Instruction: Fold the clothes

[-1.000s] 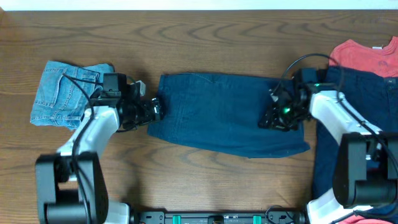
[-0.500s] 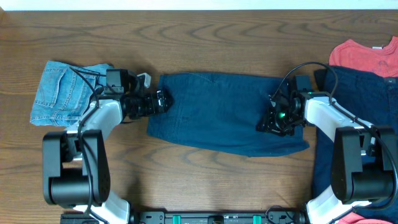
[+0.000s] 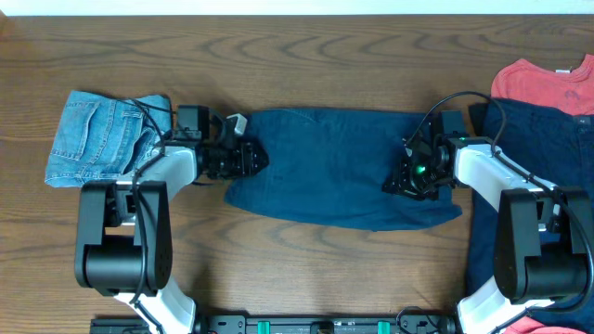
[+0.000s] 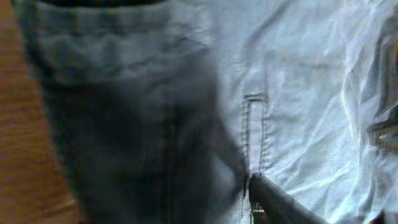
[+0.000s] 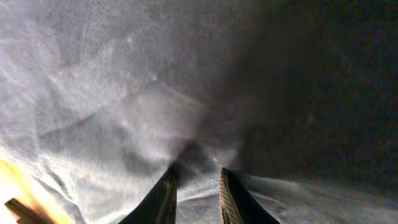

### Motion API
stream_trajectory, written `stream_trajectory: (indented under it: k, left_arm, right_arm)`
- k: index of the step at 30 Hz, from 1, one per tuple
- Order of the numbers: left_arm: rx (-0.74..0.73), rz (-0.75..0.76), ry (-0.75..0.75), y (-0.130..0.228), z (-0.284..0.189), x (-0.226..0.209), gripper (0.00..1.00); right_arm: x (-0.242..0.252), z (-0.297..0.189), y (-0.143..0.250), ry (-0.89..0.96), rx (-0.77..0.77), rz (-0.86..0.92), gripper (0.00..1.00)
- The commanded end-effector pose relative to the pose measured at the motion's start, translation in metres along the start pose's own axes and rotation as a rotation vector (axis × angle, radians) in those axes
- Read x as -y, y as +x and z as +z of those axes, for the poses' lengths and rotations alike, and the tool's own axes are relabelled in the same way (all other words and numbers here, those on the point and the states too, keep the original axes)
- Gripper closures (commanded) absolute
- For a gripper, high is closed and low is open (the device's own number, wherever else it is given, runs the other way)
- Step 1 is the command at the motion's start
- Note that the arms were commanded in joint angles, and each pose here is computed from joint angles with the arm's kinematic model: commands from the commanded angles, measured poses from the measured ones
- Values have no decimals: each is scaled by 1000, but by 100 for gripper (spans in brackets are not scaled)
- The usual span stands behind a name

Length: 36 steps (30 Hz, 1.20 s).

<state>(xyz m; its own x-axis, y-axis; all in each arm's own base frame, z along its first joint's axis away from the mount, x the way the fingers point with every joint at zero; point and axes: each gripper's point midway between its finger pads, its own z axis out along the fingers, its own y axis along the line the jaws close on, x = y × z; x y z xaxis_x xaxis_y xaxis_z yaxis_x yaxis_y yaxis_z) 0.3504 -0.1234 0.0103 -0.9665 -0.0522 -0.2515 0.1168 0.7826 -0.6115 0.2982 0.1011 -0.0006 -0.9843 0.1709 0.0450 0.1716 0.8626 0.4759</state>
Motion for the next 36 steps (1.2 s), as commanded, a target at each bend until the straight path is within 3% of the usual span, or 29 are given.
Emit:
stream_trajectory:
  k: [1,2,4,9,13,24,31,36]
  left_arm:
    - [-59,10,-37,19,12,-8,79]
    - [-58,9,-43,19,12,-9,89]
    - [-50,-2,-49,17,9,-13,94]
    - [-43,-71,-66,13,-14,-21,94]
    - [-30,-128,-93,4,-59,-23,94]
    - [-48,-166,-437,12,-182,-10,94]
    - [-69,-170,-461,27,-197,1,94]
    - [-132,-189,-593,43,-213,-13,94]
  right_arm:
    - [10,9,5,39,-19,19,78]
    - [10,9,5,39,-20,20,78]
    - [10,9,5,39,-21,20,80]
    - [10,4,3,36,-14,50,84]
    - [-6,-19,-13,-59,33,64,84]
    - [-41,-80,-46,-125,187,-39,81]
    - [-44,-73,-42,-85,178,-66,79]
    - [-50,-69,-40,-71,173,-90,78]
